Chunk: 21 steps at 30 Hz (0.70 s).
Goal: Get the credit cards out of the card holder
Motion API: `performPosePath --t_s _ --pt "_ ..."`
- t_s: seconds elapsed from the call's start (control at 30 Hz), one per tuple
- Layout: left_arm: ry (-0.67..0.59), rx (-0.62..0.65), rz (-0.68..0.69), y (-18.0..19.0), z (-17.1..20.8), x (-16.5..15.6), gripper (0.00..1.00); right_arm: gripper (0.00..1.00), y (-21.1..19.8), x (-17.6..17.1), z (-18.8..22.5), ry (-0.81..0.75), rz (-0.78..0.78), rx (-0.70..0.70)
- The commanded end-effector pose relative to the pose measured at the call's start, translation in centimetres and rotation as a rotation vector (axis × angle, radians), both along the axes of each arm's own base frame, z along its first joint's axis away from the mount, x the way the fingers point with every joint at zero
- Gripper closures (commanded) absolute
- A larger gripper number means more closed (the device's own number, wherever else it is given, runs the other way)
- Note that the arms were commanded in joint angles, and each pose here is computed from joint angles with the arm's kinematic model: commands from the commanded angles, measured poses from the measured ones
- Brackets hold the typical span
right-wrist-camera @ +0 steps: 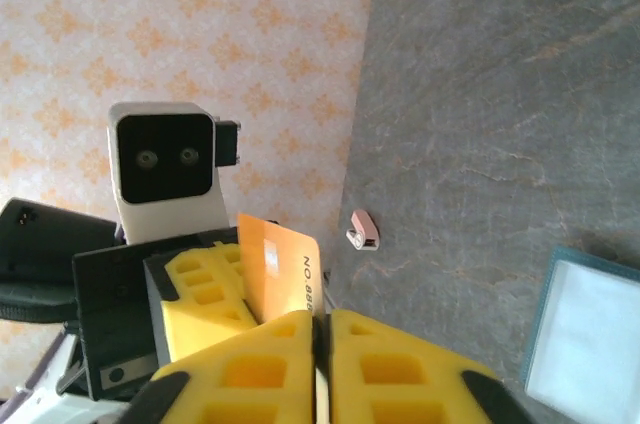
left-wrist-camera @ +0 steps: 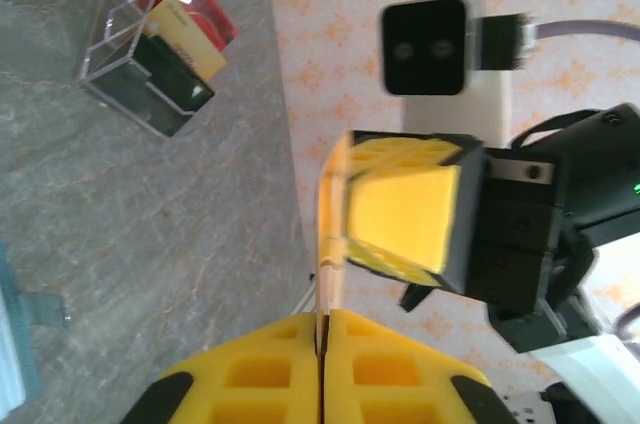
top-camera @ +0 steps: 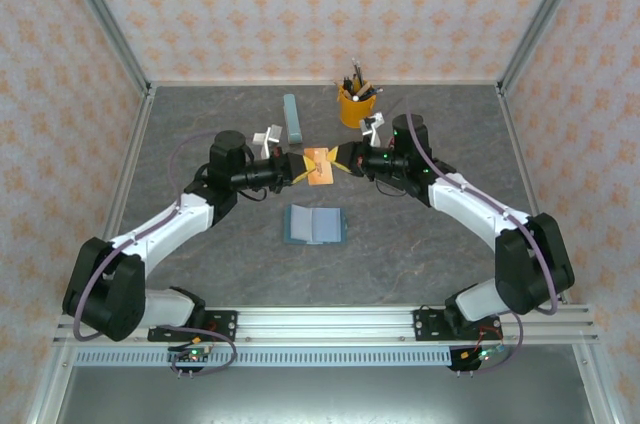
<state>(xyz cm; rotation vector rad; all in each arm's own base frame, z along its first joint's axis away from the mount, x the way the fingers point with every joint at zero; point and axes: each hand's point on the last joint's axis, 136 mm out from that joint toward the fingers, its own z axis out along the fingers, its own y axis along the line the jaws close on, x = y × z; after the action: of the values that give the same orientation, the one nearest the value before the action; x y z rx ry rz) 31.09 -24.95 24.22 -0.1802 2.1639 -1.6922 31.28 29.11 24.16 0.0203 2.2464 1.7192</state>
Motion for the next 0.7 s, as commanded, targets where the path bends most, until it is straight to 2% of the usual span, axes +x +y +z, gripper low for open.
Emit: performPosePath --t_s 0.0,0.07,0.17,0.23,0.33,0.37,0.43,0.53,0.67 --pt "-0.095 -0.041 0.012 -0.1 3.2 0.3 0.99 0.8 1.0 -0.6 2.5 -0.037 0.034 0.101" --pt "-0.095 -0.045 0.02 -0.2 3.4 0.5 1.0 0.77 1.4 -0.9 2.8 -0.037 0.044 0.113" --pt "-0.093 -0.036 0.033 -0.2 3.5 0.7 1.0 0.78 1.6 -1.0 3.1 -0.038 0.047 0.129" --pt "-0.088 -0.024 0.036 -0.2 3.2 0.8 1.0 0.83 1.6 -1.0 3.4 -0.042 0.046 0.133" --pt "-0.062 0.011 0.047 0.0 2.5 1.0 0.99 0.99 1.4 -0.9 3.6 -0.063 0.039 0.109" --pt "-0.052 0.031 0.053 0.2 2.1 1.0 0.96 1.0 1.2 -0.8 3.3 -0.072 0.03 0.076" --pt "-0.022 0.106 0.084 1.2 1.0 1.1 0.81 1.0 0.4 -0.5 2.7 -0.098 0.008 -0.014" --pt "0.035 0.297 0.153 3.9 -1.4 1.0 0.54 1.0 -2.4 0.6 1.3 -0.19 -0.073 -0.253" --pt "0.134 0.582 0.243 8.6 -4.9 0.4 0.32 1.0 -8.3 2.8 -0.9 -0.327 -0.174 -0.718"
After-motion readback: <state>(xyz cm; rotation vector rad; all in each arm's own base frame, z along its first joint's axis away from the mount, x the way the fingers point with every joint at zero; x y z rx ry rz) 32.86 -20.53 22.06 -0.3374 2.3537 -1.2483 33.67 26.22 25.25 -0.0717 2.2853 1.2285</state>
